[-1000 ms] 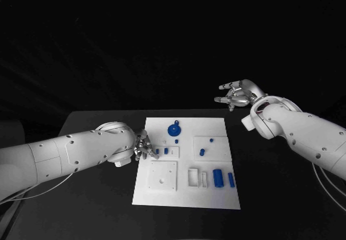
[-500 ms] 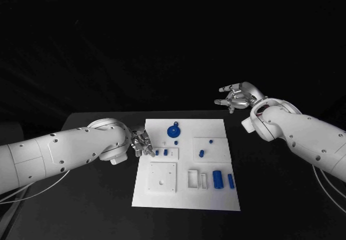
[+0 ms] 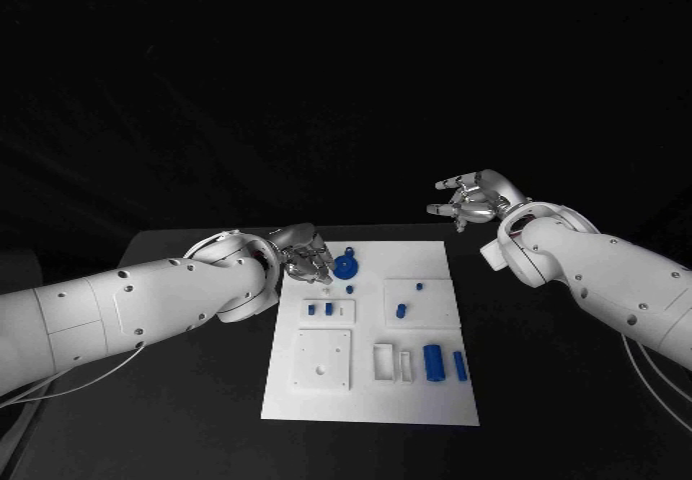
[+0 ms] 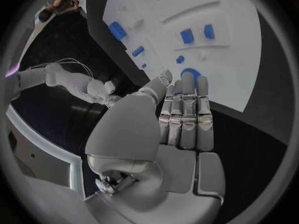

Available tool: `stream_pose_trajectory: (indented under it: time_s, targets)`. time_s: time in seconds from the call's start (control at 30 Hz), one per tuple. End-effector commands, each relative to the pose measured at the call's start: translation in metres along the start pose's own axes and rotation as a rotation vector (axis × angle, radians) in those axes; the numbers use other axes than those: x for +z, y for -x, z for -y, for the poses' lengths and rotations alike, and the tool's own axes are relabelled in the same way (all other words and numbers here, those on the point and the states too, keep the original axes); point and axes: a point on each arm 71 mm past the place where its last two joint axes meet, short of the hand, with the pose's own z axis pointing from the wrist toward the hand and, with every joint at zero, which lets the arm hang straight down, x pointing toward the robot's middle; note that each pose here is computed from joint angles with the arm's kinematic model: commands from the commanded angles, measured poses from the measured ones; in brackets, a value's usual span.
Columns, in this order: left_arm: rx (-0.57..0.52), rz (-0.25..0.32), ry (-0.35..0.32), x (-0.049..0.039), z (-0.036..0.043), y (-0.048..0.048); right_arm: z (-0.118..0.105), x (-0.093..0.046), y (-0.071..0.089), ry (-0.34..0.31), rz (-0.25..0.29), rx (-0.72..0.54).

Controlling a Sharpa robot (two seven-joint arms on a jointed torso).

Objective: Assemble the parts on the task board

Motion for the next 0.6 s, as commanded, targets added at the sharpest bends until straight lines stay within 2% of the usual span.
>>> stream_pose_trajectory:
  time_s: [0.03,0.33,0.6]
  targets:
    - [0.119,0.088,-0.155,0.0055,0.0123,0.0028,-0.002,0.000,-0.001,0.012,-0.006,0.003]
    - [0.214,0.080,-0.197,0.0220,0.0173,-0.0114,-0.005,0.000,-0.004,0.021,-0.010,0.007]
    - [0.270,0.037,-0.200,0.0328,0.0172,-0.0227,-0.008,0.000,-0.005,0.029,-0.013,0.010]
